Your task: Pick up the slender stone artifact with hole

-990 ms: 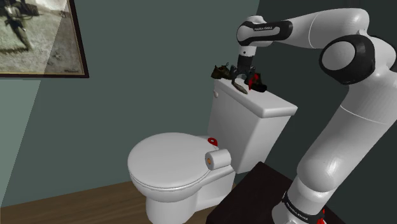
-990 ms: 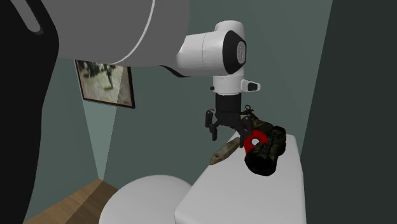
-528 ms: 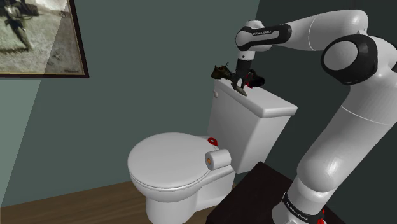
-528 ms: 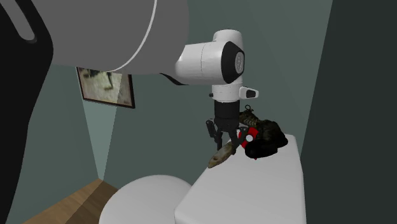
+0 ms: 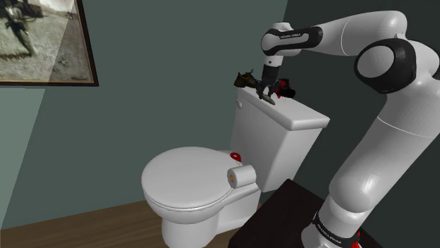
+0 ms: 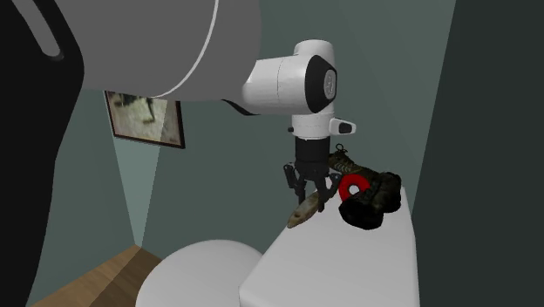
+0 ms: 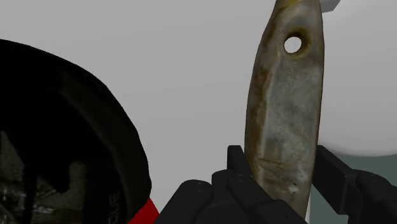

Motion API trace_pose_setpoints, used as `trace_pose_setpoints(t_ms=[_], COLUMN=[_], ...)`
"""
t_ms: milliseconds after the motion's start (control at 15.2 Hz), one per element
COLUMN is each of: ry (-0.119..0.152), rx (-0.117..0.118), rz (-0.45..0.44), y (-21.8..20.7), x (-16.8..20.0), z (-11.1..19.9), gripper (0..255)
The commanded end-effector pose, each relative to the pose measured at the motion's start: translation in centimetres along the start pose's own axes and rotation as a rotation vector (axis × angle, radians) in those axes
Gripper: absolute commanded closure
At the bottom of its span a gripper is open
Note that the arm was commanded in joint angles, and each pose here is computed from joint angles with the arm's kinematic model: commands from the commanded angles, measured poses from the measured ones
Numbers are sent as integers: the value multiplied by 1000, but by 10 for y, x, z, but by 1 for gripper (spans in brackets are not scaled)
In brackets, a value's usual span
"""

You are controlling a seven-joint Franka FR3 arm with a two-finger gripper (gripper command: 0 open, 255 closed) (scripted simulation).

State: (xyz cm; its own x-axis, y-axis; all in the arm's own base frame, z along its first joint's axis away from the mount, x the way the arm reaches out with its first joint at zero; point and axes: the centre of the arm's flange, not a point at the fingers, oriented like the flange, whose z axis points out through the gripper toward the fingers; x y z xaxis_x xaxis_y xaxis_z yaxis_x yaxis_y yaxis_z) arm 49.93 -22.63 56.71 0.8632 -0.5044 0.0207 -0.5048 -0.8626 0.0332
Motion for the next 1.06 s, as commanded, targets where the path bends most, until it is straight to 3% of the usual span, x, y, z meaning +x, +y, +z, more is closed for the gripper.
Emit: trace_pose_setpoints(t_ms=[0, 990], ry=[-11, -11], rx=[-3, -3], rz=[2, 2], y=[2, 4], x=[0, 2], z=[-5, -74], gripper=[255, 255])
